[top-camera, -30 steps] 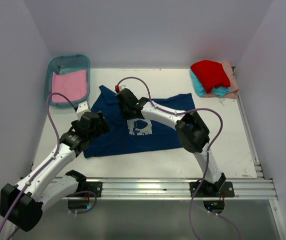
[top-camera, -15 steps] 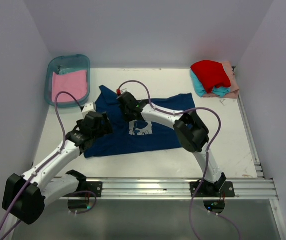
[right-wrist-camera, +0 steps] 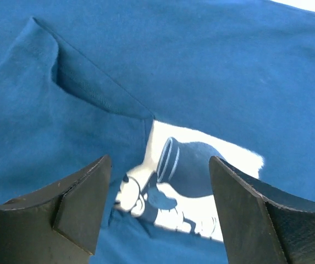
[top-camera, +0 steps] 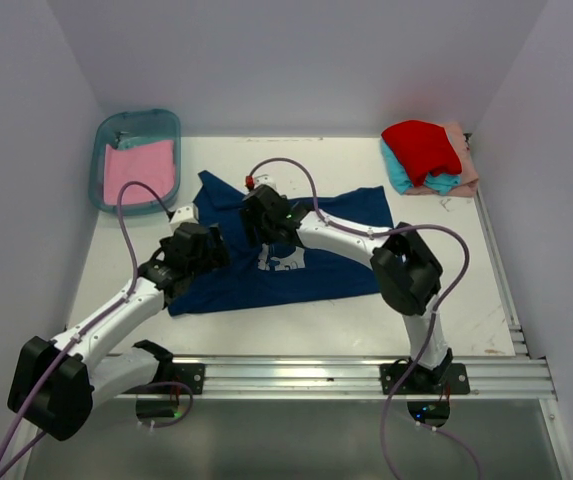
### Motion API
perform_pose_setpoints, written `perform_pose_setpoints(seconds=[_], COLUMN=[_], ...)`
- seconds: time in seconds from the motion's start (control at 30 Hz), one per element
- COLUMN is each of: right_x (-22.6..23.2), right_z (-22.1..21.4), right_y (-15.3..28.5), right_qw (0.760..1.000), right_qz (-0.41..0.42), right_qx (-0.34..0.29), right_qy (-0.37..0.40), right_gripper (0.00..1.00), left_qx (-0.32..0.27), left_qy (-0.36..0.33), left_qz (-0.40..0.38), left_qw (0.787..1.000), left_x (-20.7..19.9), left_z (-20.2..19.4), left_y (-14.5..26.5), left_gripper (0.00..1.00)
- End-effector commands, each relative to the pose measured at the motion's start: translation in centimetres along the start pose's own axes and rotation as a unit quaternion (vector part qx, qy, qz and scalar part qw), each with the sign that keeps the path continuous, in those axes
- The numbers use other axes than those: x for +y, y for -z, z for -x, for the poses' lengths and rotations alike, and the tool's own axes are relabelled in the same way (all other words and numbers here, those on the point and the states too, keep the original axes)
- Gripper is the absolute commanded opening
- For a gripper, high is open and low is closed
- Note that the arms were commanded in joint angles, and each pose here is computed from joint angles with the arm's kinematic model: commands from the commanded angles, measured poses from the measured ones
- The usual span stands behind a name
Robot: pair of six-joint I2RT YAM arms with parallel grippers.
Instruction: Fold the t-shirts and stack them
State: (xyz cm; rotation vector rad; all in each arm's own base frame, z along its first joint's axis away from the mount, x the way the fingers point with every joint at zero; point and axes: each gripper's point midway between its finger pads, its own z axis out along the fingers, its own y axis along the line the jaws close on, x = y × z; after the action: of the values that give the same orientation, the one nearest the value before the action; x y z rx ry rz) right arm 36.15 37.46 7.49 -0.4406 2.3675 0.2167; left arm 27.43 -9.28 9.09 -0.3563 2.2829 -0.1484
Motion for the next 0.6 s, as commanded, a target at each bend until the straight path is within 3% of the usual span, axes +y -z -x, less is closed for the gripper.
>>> perform_pose_setpoints(seconds=[0.0, 0.13, 0.3, 0.43, 0.47, 0.5, 0.57], right_x=[-0.3, -1.2, -3.0, -4.8, -5.1, -5.7, -6.4], right_z=[3.7, 4.4, 3.6, 2.1, 1.6, 0.8, 0.1], right_y=[3.4, 5.8, 9.9, 12.6, 12.9, 13.6, 14.0], right_qw=[0.997, 0.996, 0.993, 0.991, 0.991, 0.991, 0.991], right_qz=[0.002, 0.002, 0.009, 0.006, 0.005, 0.006, 0.0], right_qx=[-0.069, -0.087, -0.11, -0.121, -0.121, -0.123, -0.124], right_qy=[-0.023, -0.03, -0.043, -0.054, -0.055, -0.056, -0.058], right_gripper=[0.76, 0.74, 0.72, 0.66, 0.63, 0.51, 0.38], left_qx=[-0.05, -0.099, -0.097, -0.085, -0.082, -0.078, -0.077], left_qy=[-0.005, -0.001, -0.004, -0.016, -0.023, -0.033, -0.041], left_qz=[-0.04, -0.038, 0.016, 0.003, 0.0, -0.001, -0.007], left_qw=[0.998, 0.994, 0.995, 0.996, 0.996, 0.996, 0.996], left_x=[-1.5, -2.0, -1.0, -2.0, -2.2, -2.3, -2.9], left_z=[2.2, 4.2, 5.7, 6.8, 6.9, 7.0, 7.2], left_y=[-0.1, -1.2, -4.6, -8.4, -8.9, -9.3, -10.0], left_gripper=[0.97, 0.88, 0.83, 0.76, 0.72, 0.67, 0.62])
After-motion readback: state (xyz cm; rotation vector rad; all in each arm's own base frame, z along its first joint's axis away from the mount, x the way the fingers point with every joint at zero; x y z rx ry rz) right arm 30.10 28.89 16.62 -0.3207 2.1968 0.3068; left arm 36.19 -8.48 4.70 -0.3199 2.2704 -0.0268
